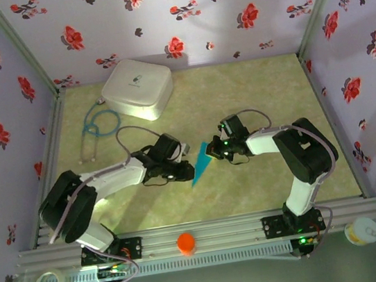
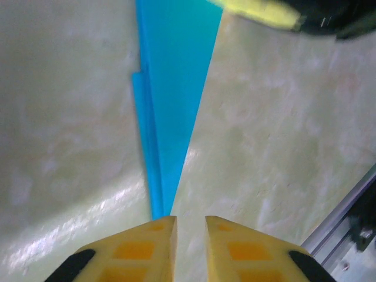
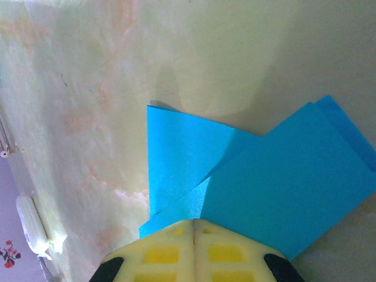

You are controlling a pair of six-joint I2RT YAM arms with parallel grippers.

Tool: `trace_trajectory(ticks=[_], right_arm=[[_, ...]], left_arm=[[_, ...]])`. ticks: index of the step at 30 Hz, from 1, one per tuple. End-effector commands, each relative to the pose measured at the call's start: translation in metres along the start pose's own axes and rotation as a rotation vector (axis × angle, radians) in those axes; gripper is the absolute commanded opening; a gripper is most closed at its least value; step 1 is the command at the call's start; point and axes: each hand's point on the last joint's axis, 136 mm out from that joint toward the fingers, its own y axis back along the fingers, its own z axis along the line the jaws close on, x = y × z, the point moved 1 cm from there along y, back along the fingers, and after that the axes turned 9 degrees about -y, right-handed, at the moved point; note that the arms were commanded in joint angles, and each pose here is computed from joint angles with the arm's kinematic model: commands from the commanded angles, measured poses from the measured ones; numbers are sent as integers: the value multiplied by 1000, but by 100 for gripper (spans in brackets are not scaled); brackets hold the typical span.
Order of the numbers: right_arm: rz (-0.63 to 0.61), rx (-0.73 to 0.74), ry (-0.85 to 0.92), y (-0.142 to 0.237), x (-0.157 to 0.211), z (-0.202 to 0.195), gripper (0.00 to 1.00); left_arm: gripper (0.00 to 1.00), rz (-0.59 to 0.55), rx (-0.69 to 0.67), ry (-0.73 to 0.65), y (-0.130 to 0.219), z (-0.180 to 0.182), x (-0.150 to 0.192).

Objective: Fold a paper plane with a square sheet of paper (pick it up from the middle)
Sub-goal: Fold the wing for the fifth time at the center of the table.

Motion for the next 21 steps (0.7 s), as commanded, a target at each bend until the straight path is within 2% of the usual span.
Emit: trace_trajectory(ticks=[1,5,9,16,21], right_arm=[[7,131,-52,-1,4,-38,0],[11,120,-55,-2,5,-36,0],[14,119,-51,0,5,-34,0],[15,34,-23,4,0,-9,1],[-34,-27,7,24,-14,16,3]], left_arm=[[14,-50,94,-6,-9,-18,-35],[8,-38,106,-4,-26,-17,-54],[5,0,75,25,-46,-3,-56],[0,101,5,89,-72,26,-23],[0,136,-7,143,-78,39,3]])
